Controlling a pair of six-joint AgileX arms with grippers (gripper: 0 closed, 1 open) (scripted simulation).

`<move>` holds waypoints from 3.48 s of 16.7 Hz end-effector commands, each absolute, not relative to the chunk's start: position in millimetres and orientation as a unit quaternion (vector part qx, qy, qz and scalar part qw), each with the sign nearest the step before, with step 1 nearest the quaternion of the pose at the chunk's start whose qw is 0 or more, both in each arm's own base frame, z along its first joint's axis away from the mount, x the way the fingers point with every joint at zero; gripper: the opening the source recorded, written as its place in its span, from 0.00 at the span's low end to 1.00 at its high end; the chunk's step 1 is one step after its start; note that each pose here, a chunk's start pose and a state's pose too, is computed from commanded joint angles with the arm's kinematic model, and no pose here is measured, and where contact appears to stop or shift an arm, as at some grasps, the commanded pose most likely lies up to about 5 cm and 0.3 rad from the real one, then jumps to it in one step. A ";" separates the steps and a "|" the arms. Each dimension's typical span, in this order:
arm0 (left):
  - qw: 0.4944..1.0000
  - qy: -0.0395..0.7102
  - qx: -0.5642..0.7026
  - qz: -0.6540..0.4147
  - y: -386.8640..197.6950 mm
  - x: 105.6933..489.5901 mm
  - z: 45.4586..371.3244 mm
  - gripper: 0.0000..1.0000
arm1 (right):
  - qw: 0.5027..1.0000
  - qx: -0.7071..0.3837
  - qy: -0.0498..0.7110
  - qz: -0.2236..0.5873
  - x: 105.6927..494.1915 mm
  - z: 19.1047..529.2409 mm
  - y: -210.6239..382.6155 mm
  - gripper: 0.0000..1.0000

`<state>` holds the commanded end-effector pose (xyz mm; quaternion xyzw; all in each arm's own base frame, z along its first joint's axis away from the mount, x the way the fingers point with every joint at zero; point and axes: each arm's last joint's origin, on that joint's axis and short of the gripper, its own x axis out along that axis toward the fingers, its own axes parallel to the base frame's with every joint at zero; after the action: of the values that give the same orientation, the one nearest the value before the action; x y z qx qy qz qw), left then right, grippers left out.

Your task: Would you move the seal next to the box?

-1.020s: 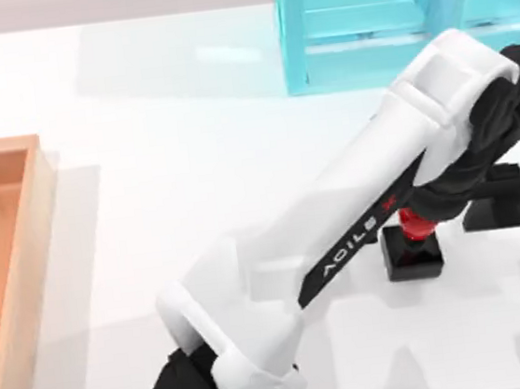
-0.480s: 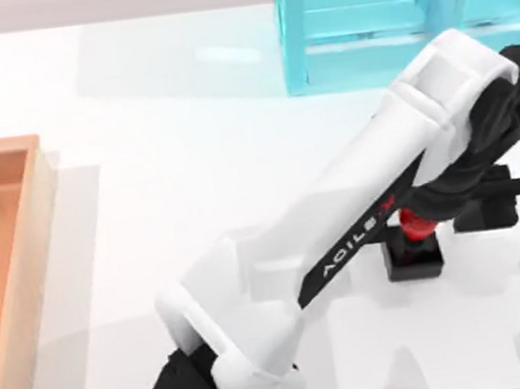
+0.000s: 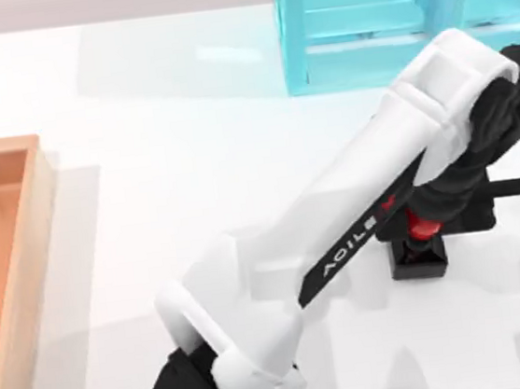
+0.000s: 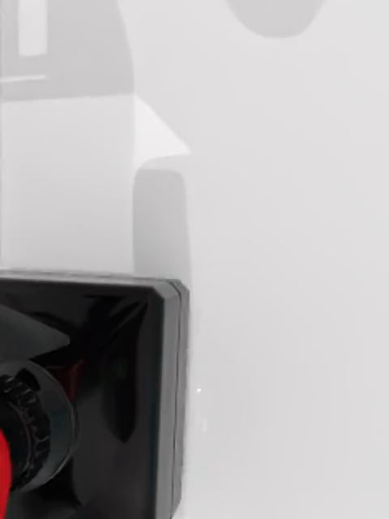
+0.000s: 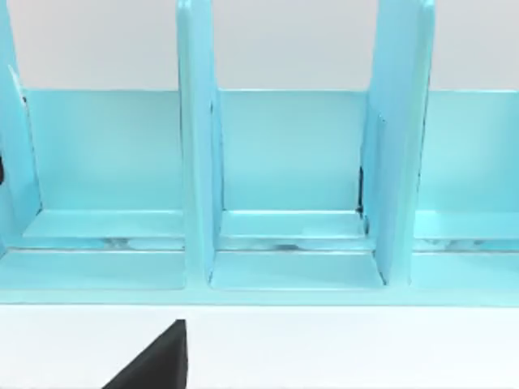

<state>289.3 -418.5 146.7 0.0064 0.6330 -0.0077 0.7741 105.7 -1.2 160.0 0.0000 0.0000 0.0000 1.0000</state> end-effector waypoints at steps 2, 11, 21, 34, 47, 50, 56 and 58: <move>0.774 0.633 0.006 -0.008 -418.5 289.3 146.7 0.00 | 1.000 0.000 0.000 0.000 105.7 160.0 -1.2 1.00; 0.777 0.629 0.003 -0.016 -422.4 287.8 150.3 0.00 | 1.000 0.000 0.000 0.000 105.7 160.0 -1.2 1.00; 0.777 0.629 0.003 -0.016 -422.1 287.6 197.3 0.00 | 1.000 0.000 0.000 0.000 105.7 160.0 -1.2 1.00; 0.778 0.628 -0.005 -0.019 -359.6 328.5 263.8 0.00 | 1.000 0.000 0.000 0.000 105.7 160.0 -1.2 1.00; 0.758 0.652 0.011 -0.004 -128.4 269.8 296.0 0.00 | 1.000 0.000 0.000 0.000 105.7 160.0 -1.2 1.00; 0.768 0.640 0.005 -0.010 -98.0 242.5 290.5 0.00 | 1.000 0.000 0.000 0.000 105.7 160.0 -1.2 1.00; 0.776 0.631 0.001 -0.013 -84.0 228.3 286.9 0.00 | 1.000 0.000 0.000 0.000 105.7 160.0 -1.2 1.00; 0.775 0.632 0.004 -0.014 -85.2 228.5 286.5 0.00 | 1.000 0.000 0.000 0.000 105.7 160.0 -1.2 1.00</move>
<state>228.5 -85.2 286.5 0.0044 0.6324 -0.0140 0.7745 105.7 -1.2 160.0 0.0000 0.0000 0.0000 1.0000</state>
